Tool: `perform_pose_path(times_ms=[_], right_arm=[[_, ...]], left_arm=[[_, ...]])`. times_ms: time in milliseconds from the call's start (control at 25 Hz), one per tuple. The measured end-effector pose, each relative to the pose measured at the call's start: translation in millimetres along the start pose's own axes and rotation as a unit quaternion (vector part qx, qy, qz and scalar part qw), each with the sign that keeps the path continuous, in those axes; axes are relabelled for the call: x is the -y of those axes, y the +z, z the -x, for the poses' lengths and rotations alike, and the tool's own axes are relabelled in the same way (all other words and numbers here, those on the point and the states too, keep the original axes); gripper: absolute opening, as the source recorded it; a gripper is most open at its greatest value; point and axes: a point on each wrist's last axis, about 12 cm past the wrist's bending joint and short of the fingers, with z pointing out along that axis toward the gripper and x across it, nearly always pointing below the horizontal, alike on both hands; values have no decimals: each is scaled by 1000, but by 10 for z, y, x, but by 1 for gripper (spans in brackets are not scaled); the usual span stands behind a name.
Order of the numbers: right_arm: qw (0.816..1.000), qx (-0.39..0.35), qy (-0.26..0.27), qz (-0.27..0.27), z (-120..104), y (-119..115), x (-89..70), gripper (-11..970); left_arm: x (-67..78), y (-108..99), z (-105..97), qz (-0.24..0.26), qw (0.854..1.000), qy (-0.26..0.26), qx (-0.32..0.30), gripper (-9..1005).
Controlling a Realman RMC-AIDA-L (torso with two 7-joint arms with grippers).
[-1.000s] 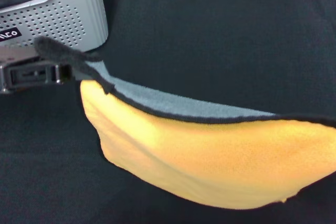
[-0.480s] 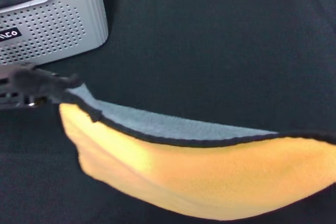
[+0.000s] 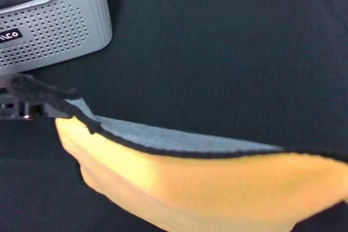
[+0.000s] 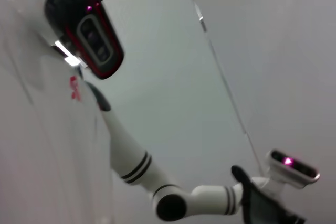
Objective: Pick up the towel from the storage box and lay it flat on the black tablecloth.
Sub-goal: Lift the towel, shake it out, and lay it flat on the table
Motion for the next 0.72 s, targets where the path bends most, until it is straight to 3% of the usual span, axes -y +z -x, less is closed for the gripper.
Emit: perform_pose_path(times_ms=[240, 600, 720], right_arm=[[997, -11, 4, -73, -67, 34, 301, 7], [975, -99, 4, -201, -238, 361, 1089, 6], [965, -118, -3, -233, -215, 401, 1265, 7]], left_arm=[[-203, 26, 19, 29, 1000, -4, -4, 19], [-679, 59, 90, 194, 980, 32, 30, 20], [-838, 97, 111, 242, 969, 35, 35, 20]])
